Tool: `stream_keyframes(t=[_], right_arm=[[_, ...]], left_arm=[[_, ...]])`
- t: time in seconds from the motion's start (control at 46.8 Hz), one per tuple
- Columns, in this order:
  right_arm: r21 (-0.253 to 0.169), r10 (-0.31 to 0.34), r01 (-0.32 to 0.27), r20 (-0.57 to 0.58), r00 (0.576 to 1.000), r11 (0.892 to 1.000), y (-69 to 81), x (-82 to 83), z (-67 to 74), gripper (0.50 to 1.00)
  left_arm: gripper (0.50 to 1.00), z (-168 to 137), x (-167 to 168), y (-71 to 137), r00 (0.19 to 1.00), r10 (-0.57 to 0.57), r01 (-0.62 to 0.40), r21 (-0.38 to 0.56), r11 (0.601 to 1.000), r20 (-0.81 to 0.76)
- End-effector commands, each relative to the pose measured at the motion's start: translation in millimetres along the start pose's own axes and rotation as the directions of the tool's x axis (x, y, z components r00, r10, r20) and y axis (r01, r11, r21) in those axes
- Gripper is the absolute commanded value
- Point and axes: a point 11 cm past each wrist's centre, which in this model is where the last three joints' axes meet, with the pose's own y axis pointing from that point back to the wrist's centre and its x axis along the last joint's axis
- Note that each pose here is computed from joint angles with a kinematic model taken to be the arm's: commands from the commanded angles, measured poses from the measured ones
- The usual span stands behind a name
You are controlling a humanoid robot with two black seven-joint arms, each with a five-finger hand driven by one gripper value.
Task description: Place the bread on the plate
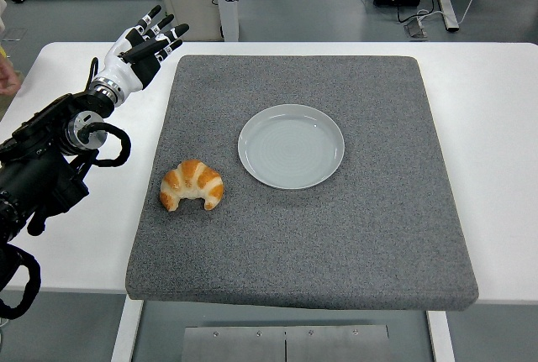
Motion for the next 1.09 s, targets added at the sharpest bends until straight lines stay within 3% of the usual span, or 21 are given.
stream_keyframes(t=[0.0, 0.449, 0.791, 1.068], right_arm=[[0.0, -0.001, 0.001, 0.0, 1.0, 1.0, 0.0, -0.4, -0.1, 1.0], [0.0, 0.001, -0.001, 0.0, 1.0, 1.0, 0.0, 0.1, 0.0, 1.0], [0.0, -0.001, 0.001, 0.0, 1.0, 1.0, 0.0, -0.4, -0.1, 1.0], [0.0, -0.001, 0.001, 0.0, 1.0, 1.0, 0.0, -0.1, 0.0, 1.0]], left_arm=[[0.972, 2, 1, 0, 1.0, 0.002, -0.002, -0.005, 1.0, 0.001], [0.972, 5, -1, -1, 1.0, -0.009, 0.009, -0.008, 1.0, 0.001], [0.972, 30, 5, 0, 1.0, -0.016, 0.017, -0.056, 0.998, 0.019], [0.972, 64, -26, 6, 0.986, -0.15, 0.156, -0.089, 0.984, 0.069]])
